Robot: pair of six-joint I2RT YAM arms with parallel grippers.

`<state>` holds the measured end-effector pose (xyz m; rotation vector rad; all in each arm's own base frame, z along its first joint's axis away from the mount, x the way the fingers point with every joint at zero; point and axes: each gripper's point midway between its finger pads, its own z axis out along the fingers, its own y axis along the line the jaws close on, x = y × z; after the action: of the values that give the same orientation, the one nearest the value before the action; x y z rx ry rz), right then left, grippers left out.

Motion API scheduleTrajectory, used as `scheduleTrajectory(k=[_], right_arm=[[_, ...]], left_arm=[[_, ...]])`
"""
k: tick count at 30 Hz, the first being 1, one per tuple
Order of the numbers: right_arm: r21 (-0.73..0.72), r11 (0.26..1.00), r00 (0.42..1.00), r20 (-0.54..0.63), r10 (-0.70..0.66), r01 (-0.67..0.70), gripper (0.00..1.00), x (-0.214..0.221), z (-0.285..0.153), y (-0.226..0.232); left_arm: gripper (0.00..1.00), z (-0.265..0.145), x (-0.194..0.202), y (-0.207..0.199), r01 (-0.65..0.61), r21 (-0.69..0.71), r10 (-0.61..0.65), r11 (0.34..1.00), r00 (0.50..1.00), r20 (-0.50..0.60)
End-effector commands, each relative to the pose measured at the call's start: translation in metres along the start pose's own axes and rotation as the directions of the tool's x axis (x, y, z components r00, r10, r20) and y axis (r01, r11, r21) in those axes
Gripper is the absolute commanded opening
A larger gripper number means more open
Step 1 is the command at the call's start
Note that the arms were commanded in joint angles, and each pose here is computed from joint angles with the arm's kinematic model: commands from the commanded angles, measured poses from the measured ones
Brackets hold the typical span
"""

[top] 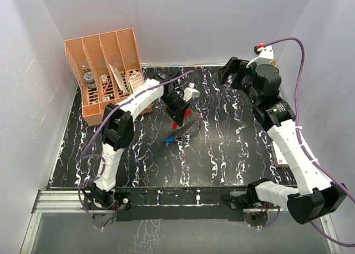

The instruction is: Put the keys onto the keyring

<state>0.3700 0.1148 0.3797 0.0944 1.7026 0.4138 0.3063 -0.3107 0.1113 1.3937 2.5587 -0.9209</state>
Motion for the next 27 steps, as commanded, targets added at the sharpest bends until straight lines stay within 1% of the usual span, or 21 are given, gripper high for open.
scheduleTrajectory(k=[1,4,9,16,19,21,22,25,27], right_arm=[[-0.029,1.000,0.996,0.091,0.002,0.001,0.95,-0.026,-0.006,0.007],[-0.029,1.000,0.996,0.086,0.002,0.000,0.95,-0.023,-0.007,0.006],[-0.029,1.000,0.997,0.079,0.003,0.000,0.94,-0.019,-0.006,0.005],[-0.031,1.000,0.997,0.076,0.002,0.000,0.94,-0.018,-0.006,0.005],[-0.030,1.000,0.997,0.074,0.002,0.000,0.94,-0.017,-0.006,0.004],[-0.030,1.000,0.997,0.073,0.003,0.000,0.94,-0.016,-0.006,0.004],[-0.029,1.000,0.997,0.072,0.003,-0.001,0.94,-0.016,-0.005,0.004],[-0.031,1.000,0.997,0.074,0.003,-0.001,0.94,-0.017,-0.006,0.005],[-0.031,1.000,0.997,0.073,0.004,-0.001,0.94,-0.017,-0.006,0.005]], left_arm=[[0.00,0.010,-0.005,-0.003,0.009,0.064,-0.009,0.998,1.000,0.013],[0.00,0.016,-0.002,0.010,0.034,0.035,-0.033,0.999,0.999,-0.031],[0.00,0.020,0.000,0.026,0.059,0.024,-0.058,0.998,0.997,-0.041],[0.00,0.014,-0.004,0.041,0.078,-0.027,-0.078,0.997,0.997,0.003],[0.17,0.011,-0.007,0.044,0.081,-0.046,-0.080,0.996,0.997,0.023],[0.22,0.011,-0.007,0.046,0.083,-0.047,-0.082,0.995,0.996,0.026],[0.27,0.011,-0.007,0.047,0.086,-0.050,-0.085,0.995,0.996,0.023],[0.32,0.008,-0.005,0.053,0.096,-0.077,-0.095,0.992,0.995,0.016],[0.41,0.003,-0.008,0.056,0.098,-0.094,-0.095,0.991,0.995,0.035]])
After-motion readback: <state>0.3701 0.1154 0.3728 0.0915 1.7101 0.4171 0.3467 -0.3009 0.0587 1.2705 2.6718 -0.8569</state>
